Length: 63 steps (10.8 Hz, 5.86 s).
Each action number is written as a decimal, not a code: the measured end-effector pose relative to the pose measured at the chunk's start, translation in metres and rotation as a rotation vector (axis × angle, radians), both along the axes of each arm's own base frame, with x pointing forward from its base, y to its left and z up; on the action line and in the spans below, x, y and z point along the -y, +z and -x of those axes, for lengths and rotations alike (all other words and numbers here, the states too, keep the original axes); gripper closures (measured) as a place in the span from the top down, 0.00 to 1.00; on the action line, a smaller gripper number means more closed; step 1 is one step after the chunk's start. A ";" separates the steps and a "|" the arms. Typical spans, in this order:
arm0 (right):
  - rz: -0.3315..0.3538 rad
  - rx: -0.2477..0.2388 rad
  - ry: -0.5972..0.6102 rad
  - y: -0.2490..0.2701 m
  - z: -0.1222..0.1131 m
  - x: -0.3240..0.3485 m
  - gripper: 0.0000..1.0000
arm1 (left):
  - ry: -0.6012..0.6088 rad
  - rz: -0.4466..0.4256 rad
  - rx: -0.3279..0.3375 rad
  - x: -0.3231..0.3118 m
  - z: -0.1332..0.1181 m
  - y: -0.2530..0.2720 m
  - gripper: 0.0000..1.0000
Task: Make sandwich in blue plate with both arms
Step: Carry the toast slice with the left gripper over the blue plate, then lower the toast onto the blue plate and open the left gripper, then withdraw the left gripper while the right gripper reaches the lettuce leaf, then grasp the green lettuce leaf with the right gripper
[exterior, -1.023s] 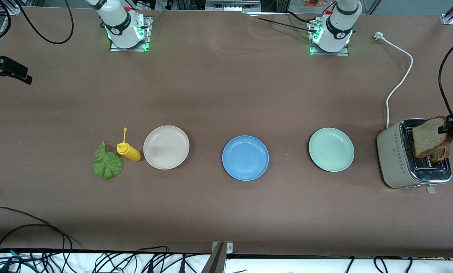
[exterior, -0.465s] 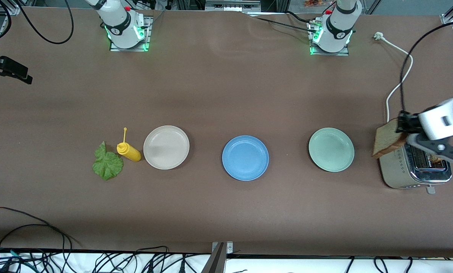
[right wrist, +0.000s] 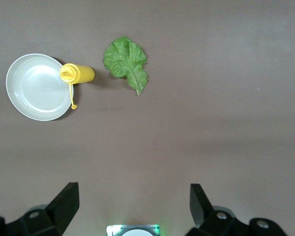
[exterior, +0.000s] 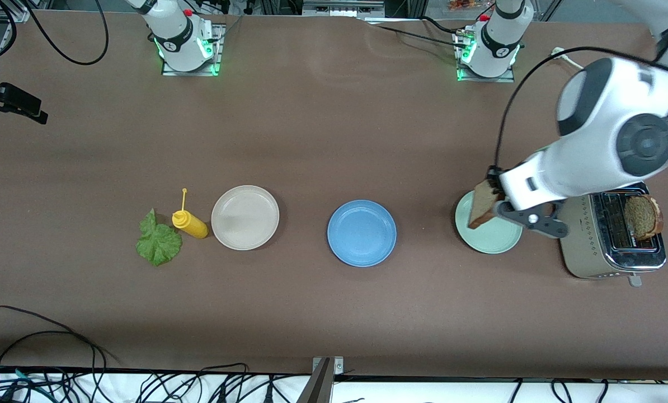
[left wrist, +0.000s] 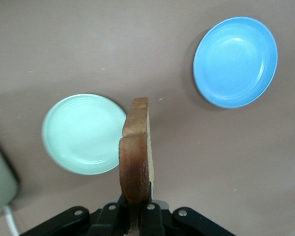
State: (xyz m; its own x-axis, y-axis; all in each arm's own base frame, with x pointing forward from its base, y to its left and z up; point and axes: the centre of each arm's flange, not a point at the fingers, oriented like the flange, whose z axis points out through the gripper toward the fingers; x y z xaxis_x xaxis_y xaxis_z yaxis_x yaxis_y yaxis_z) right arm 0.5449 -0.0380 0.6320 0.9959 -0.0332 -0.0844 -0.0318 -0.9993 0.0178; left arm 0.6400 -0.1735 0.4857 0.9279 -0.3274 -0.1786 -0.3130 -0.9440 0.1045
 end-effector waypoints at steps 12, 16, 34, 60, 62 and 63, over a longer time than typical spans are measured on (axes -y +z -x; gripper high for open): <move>-0.001 -0.012 0.000 -0.001 0.001 0.000 1.00 | 0.255 0.635 -0.156 0.135 -0.031 -0.239 0.10; -0.001 -0.013 0.004 -0.002 0.001 -0.002 1.00 | 0.222 0.644 -0.162 0.133 -0.029 -0.260 0.10; -0.034 0.015 0.098 -0.194 -0.118 -0.032 1.00 | 0.029 0.335 -0.033 -0.003 -0.054 -0.155 1.00; -0.125 0.042 0.265 -0.438 -0.161 -0.071 0.10 | 0.033 -0.066 0.132 -0.105 0.107 0.122 1.00; -0.141 0.034 0.282 -0.398 -0.164 -0.081 0.09 | 0.067 -0.070 0.130 -0.115 0.105 0.121 1.00; -0.144 0.045 0.289 -0.368 -0.164 -0.082 0.07 | 0.080 -0.070 0.130 -0.122 0.104 0.121 1.00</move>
